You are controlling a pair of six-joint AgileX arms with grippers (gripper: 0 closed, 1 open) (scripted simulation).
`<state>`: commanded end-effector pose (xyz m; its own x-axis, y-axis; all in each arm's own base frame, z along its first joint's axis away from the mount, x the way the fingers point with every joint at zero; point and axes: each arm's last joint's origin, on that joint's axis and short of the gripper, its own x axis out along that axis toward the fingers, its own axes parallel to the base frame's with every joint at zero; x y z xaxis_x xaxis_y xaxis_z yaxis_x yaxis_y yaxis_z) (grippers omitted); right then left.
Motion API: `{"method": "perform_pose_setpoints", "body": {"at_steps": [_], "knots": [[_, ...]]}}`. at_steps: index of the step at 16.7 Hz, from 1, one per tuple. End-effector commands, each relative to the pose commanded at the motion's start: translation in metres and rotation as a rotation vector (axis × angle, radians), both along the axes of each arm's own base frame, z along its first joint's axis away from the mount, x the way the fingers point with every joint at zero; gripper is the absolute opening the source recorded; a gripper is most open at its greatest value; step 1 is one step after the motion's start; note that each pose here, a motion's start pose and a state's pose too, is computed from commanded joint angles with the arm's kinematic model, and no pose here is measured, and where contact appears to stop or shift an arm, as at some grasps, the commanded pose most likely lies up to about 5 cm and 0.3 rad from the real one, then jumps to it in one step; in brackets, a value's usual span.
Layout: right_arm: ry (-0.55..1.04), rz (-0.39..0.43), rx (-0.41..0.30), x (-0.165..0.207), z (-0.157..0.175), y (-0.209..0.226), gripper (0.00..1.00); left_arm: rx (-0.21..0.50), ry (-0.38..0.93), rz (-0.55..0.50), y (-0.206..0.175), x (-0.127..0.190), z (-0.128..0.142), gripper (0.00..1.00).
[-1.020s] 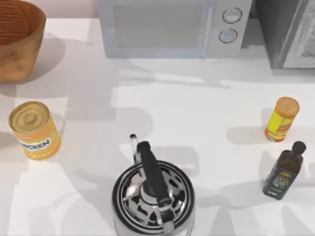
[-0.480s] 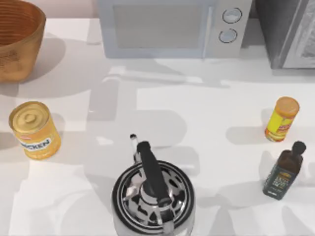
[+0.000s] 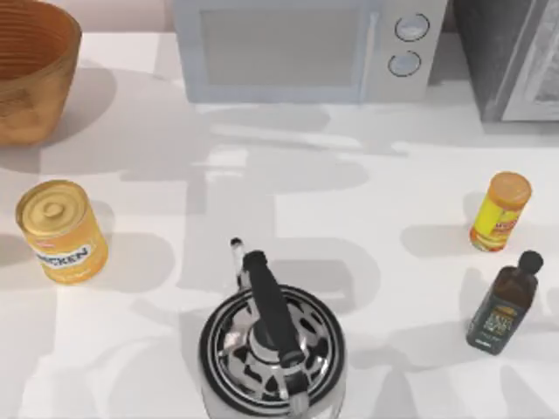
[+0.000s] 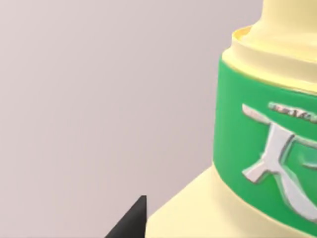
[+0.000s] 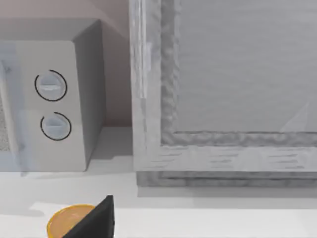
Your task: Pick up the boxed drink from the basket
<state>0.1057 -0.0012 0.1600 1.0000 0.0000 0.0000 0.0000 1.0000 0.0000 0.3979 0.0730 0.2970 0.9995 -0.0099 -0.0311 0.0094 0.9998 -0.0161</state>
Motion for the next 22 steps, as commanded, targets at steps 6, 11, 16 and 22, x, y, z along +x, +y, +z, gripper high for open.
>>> {"method": "perform_pose_setpoints", "body": {"at_steps": [6, 11, 16, 22], "knots": [[0.0, 0.0, 0.0, 0.0, 0.0, 0.0, 1.0, 0.007, -0.039, -0.004, -0.039, -0.12, 0.029, 0.0], [0.0, 0.0, 0.0, 0.0, 0.0, 0.0, 1.0, 0.01, -0.068, -0.002, -0.062, -0.229, -0.007, 0.0], [0.0, 0.0, 0.0, 0.0, 0.0, 0.0, 1.0, 0.012, -0.061, 0.005, -0.072, -0.284, -0.084, 0.0], [0.0, 0.0, 0.0, 0.0, 0.0, 0.0, 1.0, 0.016, -0.031, 0.01, -0.074, -0.292, -0.137, 0.0]]}}
